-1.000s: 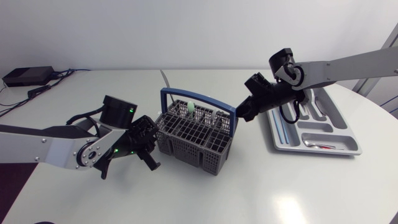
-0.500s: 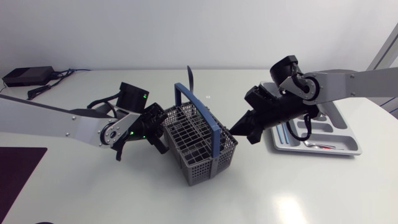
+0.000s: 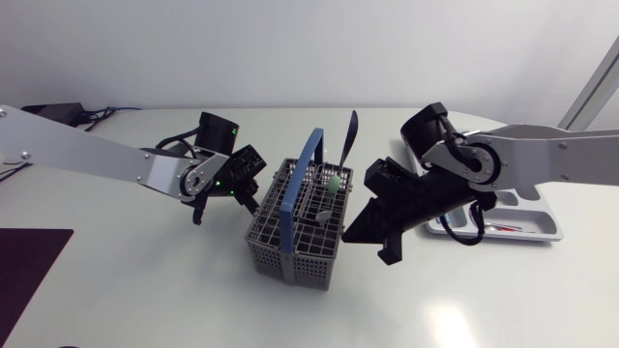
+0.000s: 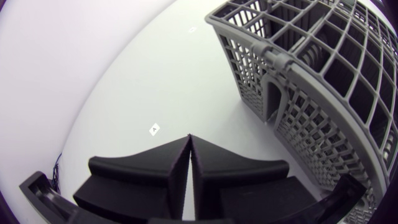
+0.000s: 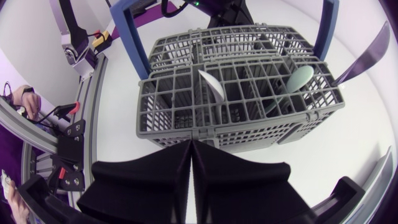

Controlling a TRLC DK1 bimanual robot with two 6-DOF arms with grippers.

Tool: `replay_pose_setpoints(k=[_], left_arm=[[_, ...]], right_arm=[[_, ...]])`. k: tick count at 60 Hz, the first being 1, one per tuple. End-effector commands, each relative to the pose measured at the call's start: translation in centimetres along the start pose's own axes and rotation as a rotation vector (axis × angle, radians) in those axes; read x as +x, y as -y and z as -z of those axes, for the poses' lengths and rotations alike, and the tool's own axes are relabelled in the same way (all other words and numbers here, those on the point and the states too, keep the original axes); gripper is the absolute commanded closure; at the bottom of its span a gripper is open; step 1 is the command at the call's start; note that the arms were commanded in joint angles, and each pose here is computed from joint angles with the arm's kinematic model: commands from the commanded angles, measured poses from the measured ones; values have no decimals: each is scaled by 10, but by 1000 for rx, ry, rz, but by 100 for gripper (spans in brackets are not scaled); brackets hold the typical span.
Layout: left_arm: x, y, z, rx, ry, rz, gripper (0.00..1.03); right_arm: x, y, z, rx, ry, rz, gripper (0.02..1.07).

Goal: Unload the cutlery basket into the drawer organizer.

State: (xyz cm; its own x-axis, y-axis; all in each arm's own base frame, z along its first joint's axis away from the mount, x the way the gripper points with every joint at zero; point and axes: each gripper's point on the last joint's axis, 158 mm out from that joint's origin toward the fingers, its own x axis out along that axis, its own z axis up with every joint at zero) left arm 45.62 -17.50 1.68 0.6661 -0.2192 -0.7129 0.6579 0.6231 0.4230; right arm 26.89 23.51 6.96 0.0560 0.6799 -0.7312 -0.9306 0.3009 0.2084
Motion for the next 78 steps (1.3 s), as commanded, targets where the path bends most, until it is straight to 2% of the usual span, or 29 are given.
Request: replay_pose_setpoints(k=[1,10,19,30,36,42,53,67,78], left_arm=[[-8,-20,1,13,12,-29,93],[-51,-28,8,14,39,-37,93],[-102,-9,21,45,64,-5,93],[-155,52,36,156,103,113,93],[-170,81,43,207,113,168,93],[-171,107,52,248,104,228,94],[-151,118,51,241,99,246,95],[-125,112,39,222,116,226,95],[-101,99,37,194,112,199,95]], right_arm=[[-17,12,-7,6,48,42,102],[-41,61,-5,63,90,130,102],[-47,110,-5,125,115,168,102],[-38,159,-15,197,168,185,102],[-30,178,-21,233,187,172,102],[-21,195,-31,259,211,178,102],[-7,208,-39,293,221,154,102],[-7,182,-51,265,216,86,102],[-9,159,-40,263,198,61,102]])
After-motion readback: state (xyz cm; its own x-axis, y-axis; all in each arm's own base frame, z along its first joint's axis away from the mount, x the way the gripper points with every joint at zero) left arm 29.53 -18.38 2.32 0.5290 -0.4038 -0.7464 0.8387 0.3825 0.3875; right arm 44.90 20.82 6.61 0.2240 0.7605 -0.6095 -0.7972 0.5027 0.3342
